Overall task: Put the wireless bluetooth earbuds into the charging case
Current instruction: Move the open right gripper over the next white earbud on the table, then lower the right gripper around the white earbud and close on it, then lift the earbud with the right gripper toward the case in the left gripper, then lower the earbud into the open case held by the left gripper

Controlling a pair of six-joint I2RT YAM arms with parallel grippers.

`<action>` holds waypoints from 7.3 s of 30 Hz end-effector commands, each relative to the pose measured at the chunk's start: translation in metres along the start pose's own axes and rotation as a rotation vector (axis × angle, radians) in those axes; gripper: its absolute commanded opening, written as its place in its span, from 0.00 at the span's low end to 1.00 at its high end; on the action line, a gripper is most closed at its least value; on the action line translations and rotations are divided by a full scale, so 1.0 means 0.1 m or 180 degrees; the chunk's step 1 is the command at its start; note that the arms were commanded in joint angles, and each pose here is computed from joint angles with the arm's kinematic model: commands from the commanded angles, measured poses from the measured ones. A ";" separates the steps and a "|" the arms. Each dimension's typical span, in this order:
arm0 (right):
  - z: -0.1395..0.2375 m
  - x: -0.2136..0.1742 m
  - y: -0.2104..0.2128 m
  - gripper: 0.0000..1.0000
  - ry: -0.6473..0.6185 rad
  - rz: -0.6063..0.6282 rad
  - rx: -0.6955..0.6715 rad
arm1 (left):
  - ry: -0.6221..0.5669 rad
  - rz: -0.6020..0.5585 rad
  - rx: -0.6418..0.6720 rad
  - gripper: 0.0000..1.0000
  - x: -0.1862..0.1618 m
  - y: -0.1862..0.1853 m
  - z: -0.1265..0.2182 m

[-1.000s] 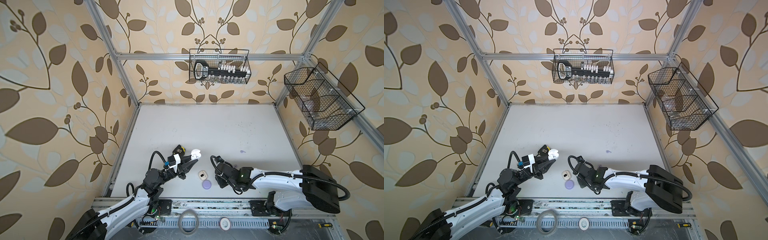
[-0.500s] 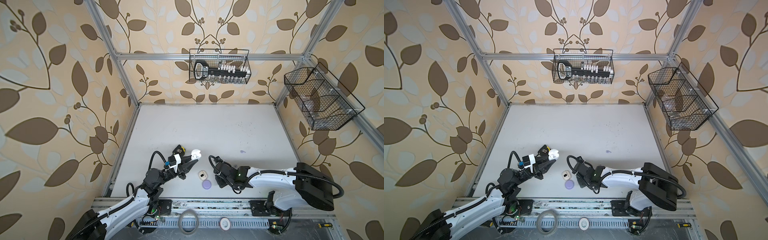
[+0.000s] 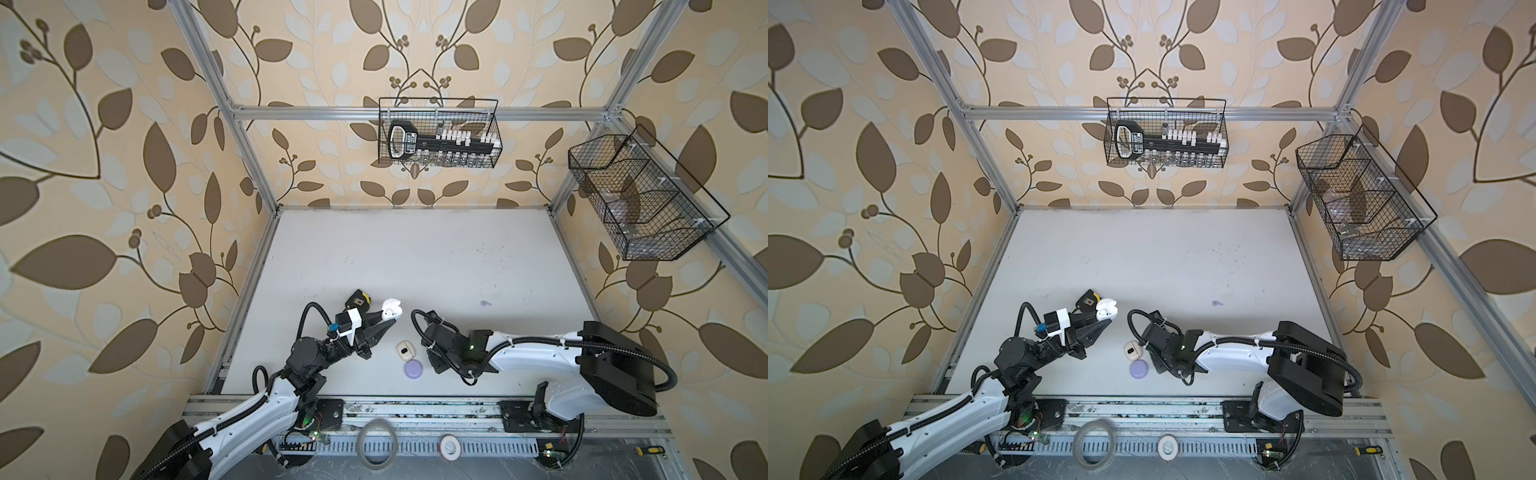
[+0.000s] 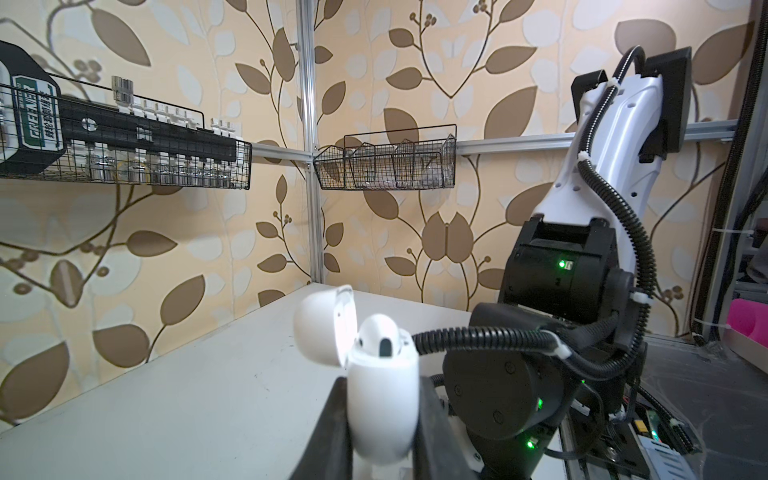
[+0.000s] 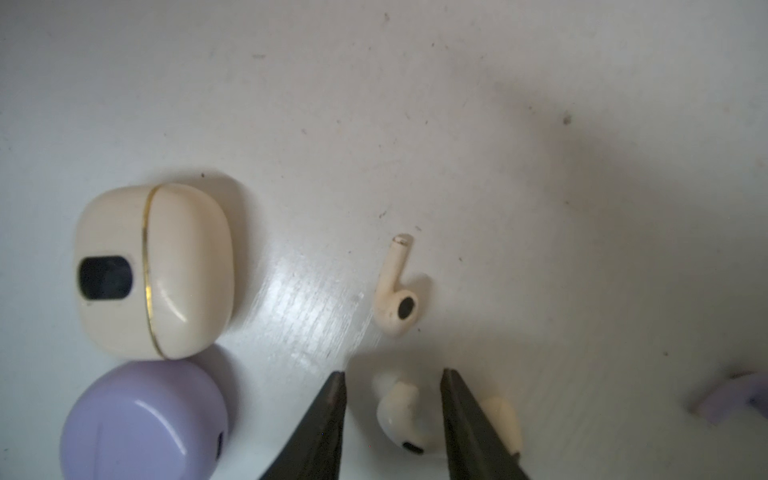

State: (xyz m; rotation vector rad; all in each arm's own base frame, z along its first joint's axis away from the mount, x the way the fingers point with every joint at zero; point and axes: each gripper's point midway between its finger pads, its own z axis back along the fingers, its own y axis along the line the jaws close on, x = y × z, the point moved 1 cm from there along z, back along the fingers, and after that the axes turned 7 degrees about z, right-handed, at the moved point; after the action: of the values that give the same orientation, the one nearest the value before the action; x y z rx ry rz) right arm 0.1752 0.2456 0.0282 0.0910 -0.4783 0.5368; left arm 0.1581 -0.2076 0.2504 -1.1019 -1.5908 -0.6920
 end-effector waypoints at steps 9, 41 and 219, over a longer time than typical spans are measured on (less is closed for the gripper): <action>0.06 -0.17 0.11 0.41 -0.0020 0.0048 0.0034 | -0.0272 -0.0179 -0.0084 0.00 0.30 -0.06 -0.05; 0.01 -0.16 0.03 0.42 -0.0023 -0.0025 -0.0133 | -0.0252 -0.0178 -0.0099 0.00 0.28 -0.06 -0.06; 2.57 1.85 0.83 0.10 -0.3317 -0.1901 0.1716 | -0.0479 -0.0378 -0.0265 0.00 0.41 -0.22 0.07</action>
State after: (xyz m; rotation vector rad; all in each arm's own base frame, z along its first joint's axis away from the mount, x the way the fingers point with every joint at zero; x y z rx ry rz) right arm 0.1615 0.3508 0.3243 1.0192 -1.2253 -0.0026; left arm 0.1429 -0.2018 0.2732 -1.1349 -1.6940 -0.7419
